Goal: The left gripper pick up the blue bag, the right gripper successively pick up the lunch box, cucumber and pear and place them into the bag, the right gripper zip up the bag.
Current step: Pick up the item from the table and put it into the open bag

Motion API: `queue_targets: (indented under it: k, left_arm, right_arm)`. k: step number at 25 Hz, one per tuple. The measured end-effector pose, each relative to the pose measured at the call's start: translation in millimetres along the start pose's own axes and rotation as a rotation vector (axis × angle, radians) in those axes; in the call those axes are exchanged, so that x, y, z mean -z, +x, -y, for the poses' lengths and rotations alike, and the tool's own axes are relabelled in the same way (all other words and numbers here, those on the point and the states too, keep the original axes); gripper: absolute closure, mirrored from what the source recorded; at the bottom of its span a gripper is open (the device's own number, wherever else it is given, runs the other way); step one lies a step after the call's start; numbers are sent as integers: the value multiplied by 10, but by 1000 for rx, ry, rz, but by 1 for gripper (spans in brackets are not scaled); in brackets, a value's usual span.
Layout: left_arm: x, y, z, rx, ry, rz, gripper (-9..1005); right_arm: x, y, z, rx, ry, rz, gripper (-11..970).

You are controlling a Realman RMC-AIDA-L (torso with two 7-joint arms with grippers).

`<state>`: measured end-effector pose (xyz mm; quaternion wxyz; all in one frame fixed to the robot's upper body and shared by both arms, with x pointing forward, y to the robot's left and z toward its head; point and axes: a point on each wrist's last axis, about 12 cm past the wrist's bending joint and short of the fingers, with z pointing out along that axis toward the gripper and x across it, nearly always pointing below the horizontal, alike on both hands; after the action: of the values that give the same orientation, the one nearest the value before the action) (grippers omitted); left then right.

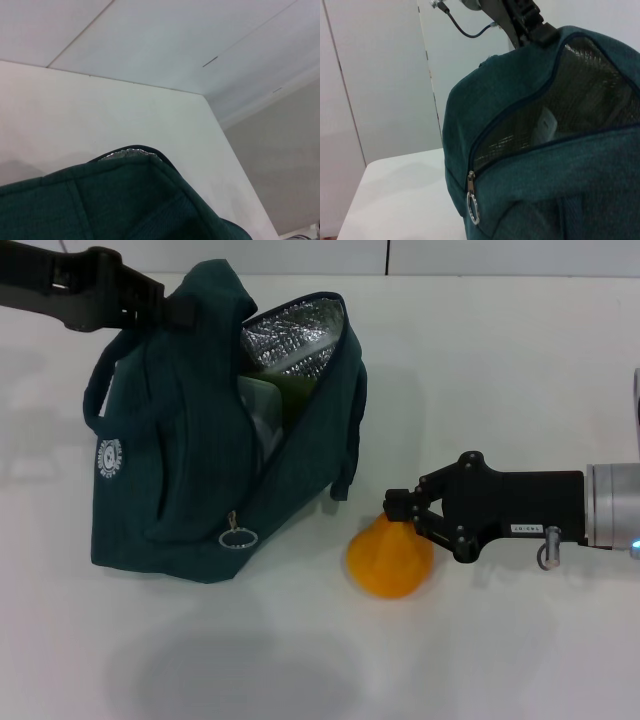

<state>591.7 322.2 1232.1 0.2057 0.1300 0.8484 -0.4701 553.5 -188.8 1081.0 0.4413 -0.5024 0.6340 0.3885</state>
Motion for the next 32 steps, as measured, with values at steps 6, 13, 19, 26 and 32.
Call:
queue_targets:
  k: [6, 13, 19, 26, 32]
  left_arm:
    - [-1, 10, -6, 2, 0, 0, 952]
    - [30, 40, -32, 12, -5, 3, 952]
    - [32, 48, -31, 16, 11, 7, 952]
    - [21, 49, -34, 18, 13, 8, 952]
    - [-2, 43, -34, 18, 15, 12, 952]
  right_arm:
    - [25, -7, -3, 2, 2, 8, 930]
    - [346, -194, 15, -10, 28, 198, 916]
    - [676, -420, 89, -28, 53, 387, 904]
    - [434, -822, 334, 7, 43, 442, 890]
    - [52, -1134, 505, 32, 28, 401, 877]
